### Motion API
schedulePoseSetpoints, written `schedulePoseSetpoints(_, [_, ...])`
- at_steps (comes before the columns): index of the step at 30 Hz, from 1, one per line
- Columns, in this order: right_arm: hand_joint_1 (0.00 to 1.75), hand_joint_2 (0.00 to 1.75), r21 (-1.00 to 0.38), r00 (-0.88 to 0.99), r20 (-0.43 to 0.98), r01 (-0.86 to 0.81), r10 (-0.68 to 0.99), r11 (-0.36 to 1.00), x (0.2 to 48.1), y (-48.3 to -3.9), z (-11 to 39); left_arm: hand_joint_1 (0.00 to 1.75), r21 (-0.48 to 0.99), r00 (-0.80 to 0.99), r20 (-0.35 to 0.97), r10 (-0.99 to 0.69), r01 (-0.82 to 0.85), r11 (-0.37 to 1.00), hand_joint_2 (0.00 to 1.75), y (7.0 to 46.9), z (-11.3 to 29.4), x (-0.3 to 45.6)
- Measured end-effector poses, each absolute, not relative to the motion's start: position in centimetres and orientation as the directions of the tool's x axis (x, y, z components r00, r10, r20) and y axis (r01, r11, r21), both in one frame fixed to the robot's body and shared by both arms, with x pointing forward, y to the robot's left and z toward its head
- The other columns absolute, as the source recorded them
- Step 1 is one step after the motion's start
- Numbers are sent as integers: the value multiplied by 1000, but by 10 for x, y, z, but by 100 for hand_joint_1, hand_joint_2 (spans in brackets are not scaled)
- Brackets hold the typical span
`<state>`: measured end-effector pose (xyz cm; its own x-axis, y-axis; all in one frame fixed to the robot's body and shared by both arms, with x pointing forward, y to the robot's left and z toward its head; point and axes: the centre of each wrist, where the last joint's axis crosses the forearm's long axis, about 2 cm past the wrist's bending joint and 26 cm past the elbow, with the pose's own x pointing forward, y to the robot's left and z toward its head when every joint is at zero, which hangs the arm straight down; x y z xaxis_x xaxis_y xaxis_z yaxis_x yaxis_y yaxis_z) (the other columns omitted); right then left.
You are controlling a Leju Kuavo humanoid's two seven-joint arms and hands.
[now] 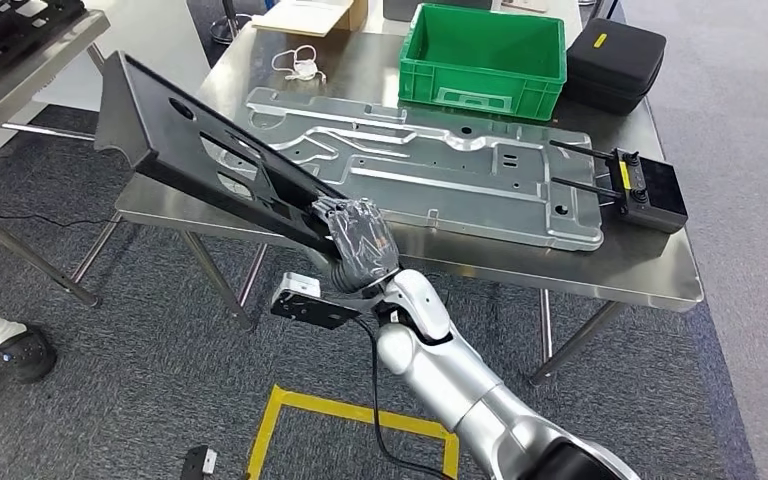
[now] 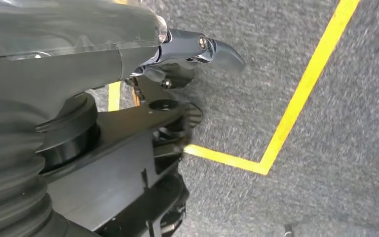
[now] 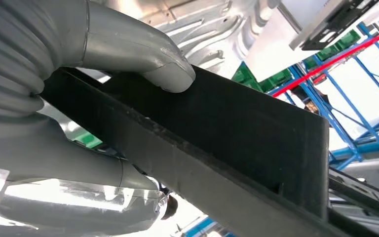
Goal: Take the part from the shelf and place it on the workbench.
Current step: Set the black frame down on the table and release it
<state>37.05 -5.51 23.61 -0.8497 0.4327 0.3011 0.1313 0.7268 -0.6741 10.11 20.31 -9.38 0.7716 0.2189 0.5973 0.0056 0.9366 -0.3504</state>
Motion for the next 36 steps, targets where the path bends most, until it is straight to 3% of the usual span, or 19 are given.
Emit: schedulePoseSetpoints(36, [175,175,-722,-825,197,243,529,648,397,-39,266,0,-353,763,612,206,31,935,175,202,-92,109])
